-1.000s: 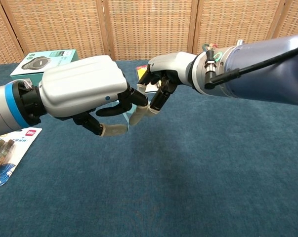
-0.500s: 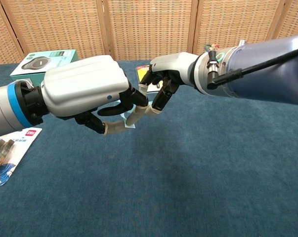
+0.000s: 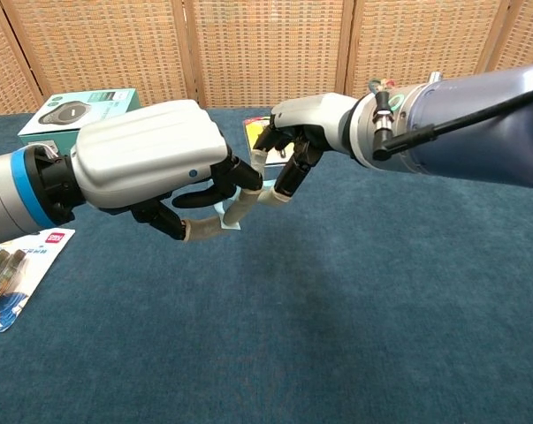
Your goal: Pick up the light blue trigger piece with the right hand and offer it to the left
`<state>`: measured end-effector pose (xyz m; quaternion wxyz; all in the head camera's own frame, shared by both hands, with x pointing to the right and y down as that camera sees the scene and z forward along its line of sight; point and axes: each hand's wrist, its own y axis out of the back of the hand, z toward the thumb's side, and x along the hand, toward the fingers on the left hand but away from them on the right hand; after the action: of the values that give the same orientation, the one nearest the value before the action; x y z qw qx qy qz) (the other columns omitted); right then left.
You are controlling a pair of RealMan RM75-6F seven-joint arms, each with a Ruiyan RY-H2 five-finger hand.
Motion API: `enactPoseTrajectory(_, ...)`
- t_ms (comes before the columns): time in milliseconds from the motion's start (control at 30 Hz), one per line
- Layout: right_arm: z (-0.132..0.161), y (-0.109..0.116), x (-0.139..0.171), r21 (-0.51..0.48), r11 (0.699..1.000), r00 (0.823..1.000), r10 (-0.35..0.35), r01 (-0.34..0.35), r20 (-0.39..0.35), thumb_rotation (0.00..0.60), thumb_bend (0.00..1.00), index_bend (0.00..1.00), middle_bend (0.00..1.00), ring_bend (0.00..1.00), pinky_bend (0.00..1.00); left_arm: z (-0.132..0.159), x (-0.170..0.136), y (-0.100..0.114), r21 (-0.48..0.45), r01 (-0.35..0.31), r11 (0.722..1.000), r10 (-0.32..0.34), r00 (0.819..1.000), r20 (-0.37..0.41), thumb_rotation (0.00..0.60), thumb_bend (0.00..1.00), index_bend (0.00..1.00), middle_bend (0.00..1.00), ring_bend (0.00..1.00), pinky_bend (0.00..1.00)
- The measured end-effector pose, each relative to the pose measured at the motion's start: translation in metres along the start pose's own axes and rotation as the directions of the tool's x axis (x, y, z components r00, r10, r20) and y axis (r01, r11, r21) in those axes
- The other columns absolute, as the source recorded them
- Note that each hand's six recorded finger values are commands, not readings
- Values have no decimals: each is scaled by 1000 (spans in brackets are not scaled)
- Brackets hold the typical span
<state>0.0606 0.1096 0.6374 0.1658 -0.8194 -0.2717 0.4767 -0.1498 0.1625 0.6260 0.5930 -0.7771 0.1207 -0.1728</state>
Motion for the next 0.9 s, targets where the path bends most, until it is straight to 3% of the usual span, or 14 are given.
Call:
enactPoseTrajectory(700,-32,10,-5,18,999,997,-33,32,73,600,611,596,75,0,0,-37,-51,-9,27,67,997,-65,996,-62,600,577,847,949,1000,1000)
enactPoseTrajectory(767,-34,8,-5,32,999,997,-29,27,75,600,611,596,75,0,0,-45,-60,-11,39,88,995,-85,993,-78,600,518,828,947,1000,1000)
enactPoseTrajectory(800,-35,7,-4,38,999,997,-27,24,75,600,612,596,75,0,0,-50,-67,-12,44,102,994,-98,991,-90,600,440,775,945,1000,1000)
enactPoseTrajectory(900,-38,2,-4,55,998,997,-16,12,77,600,611,596,75,0,0,-63,-83,-13,56,136,989,-128,983,-128,600,142,471,943,1000,1000)
